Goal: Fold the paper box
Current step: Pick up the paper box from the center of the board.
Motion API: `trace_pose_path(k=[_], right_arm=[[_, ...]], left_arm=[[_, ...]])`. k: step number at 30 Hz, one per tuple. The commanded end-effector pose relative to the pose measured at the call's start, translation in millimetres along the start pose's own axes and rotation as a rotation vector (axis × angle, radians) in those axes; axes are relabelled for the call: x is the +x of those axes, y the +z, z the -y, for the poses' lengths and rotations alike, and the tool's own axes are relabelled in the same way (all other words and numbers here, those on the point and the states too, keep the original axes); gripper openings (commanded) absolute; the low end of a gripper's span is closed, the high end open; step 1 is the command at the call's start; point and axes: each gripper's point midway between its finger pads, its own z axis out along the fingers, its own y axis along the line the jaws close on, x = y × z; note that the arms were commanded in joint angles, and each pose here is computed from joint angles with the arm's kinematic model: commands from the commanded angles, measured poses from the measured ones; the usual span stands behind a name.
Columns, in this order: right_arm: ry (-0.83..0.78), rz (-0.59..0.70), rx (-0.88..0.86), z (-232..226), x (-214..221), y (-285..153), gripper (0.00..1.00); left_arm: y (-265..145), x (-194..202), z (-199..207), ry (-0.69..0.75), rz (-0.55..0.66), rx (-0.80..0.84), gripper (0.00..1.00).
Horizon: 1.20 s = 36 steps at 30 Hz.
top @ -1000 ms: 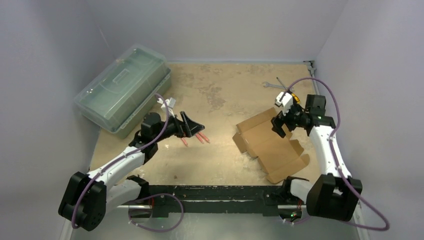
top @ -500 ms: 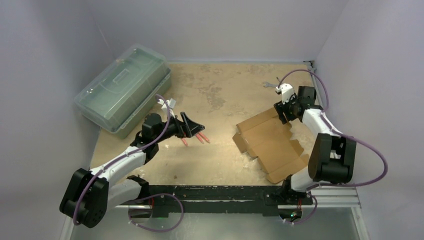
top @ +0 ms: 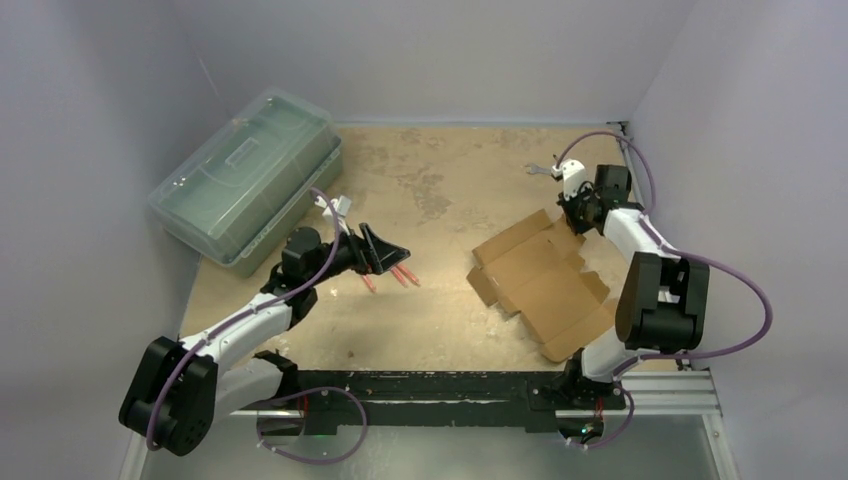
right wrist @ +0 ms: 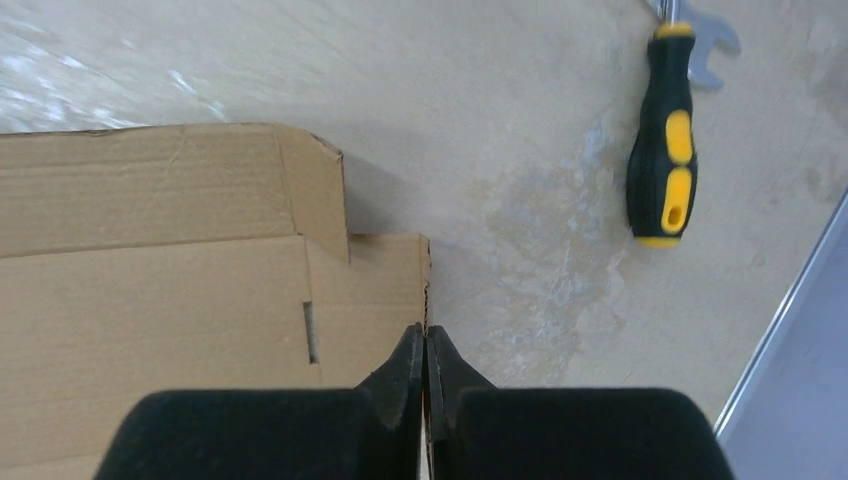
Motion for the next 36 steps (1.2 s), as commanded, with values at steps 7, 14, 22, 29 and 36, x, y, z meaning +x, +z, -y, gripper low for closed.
trace_pose_path(k=[7, 14, 22, 29, 36], right_arm=[[-0.466, 0.469, -0.419, -77, -158, -117, 0.0], [-0.698, 0.52, -0.592, -147, -175, -154, 0.0], [-0.725, 0.557, -0.636, -168, -174, -169, 0.0], [-0.721, 0.573, -0.664, -174, -170, -172, 0.0], [-0.72, 0.583, -0.675, -178, -167, -175, 0.0]], left_arm=[[7, -33, 37, 0.109, 0.105, 0.164, 0.87], [24, -65, 56, 0.104, 0.186, 0.236, 0.92], [35, -71, 90, 0.241, 0.261, 0.327, 0.91], [59, -37, 97, 0.281, 0.203, 0.339, 0.84], [83, -9, 56, 0.325, 0.122, 0.206, 0.77]])
